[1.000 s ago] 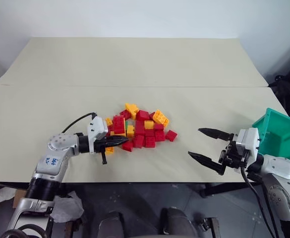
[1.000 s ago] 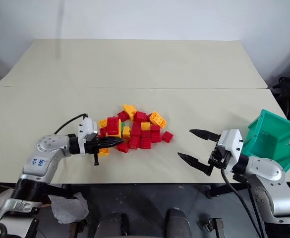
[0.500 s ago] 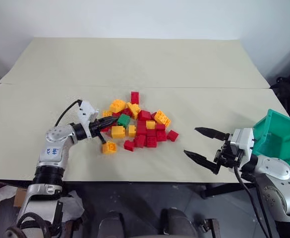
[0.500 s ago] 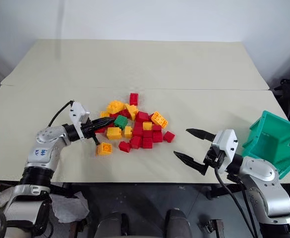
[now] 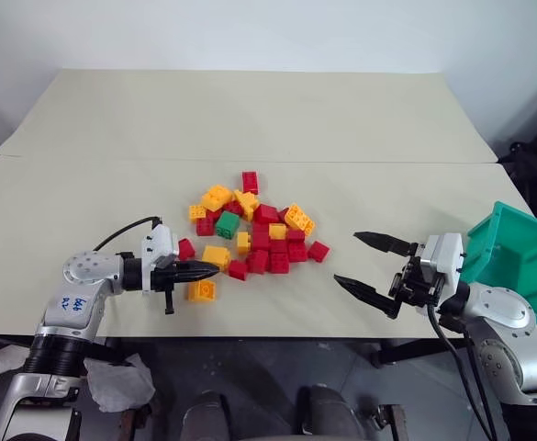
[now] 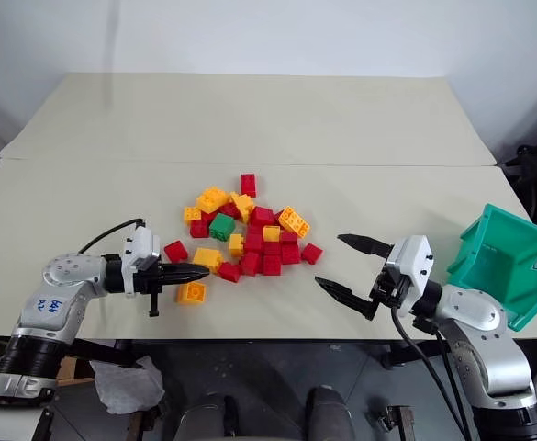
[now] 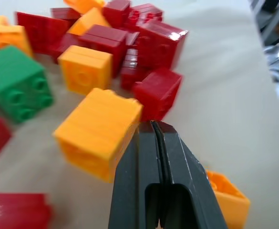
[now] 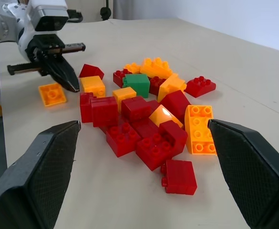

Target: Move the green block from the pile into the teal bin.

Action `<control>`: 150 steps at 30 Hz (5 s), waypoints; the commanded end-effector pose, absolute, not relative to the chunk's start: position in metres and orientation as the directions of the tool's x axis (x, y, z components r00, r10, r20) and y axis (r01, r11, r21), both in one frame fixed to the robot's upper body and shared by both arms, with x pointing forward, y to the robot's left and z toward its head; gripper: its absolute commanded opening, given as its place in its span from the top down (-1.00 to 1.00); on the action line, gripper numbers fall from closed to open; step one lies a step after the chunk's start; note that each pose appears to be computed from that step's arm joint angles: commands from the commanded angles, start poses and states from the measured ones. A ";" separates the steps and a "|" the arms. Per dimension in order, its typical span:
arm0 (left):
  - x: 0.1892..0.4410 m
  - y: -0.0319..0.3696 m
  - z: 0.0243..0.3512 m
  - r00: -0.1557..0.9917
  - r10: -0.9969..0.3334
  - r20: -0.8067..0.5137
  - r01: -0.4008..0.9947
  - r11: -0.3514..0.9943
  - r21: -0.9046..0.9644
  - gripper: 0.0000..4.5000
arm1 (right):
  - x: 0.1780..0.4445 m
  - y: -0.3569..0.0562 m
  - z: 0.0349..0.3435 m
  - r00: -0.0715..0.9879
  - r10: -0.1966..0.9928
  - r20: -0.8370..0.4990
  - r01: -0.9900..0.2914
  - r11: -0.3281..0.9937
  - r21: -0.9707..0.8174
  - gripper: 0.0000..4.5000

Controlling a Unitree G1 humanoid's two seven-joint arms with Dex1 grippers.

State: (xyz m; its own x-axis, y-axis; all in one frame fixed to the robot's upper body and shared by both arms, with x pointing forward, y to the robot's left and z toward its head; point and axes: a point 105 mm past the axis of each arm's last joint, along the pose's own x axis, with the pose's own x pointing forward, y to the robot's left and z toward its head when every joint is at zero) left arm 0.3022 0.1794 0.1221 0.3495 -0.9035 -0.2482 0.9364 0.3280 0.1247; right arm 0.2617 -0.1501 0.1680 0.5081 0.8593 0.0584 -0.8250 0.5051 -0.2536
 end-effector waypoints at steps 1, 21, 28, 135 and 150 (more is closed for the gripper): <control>0.300 0.213 0.143 0.458 -0.871 -0.175 0.886 0.433 0.166 1.00 | 0.260 -0.150 0.178 0.499 0.862 0.087 -0.816 0.501 -0.289 -1.00; 0.262 0.290 0.155 0.800 -0.600 -0.027 0.598 0.792 0.124 -0.99 | 0.271 -0.147 0.176 0.466 0.881 0.084 -0.832 0.468 -0.298 -1.00; 0.298 0.204 0.179 0.647 -0.750 -0.135 0.762 0.636 0.119 -0.99 | 0.272 -0.147 0.180 0.467 0.880 0.087 -0.827 0.470 -0.309 -1.00; 0.260 0.160 0.161 0.239 -0.971 -0.018 0.945 0.228 0.232 -0.99 | 0.275 -0.208 0.159 0.479 0.732 -0.485 -0.878 0.401 -0.262 -1.00; 0.250 0.152 0.157 0.277 -0.961 -0.010 0.943 0.269 0.196 -1.00 | 0.316 -0.183 0.132 0.378 0.715 -0.588 -0.926 0.296 -0.234 -0.27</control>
State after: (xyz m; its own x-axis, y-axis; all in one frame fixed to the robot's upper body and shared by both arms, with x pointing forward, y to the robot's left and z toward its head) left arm 0.2545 0.1556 0.1465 0.3021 -0.9527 -0.0326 0.9427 0.2935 0.1588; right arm 0.3153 -0.1853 0.1239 0.3667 0.6971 -0.6161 -0.9295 0.3030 -0.2104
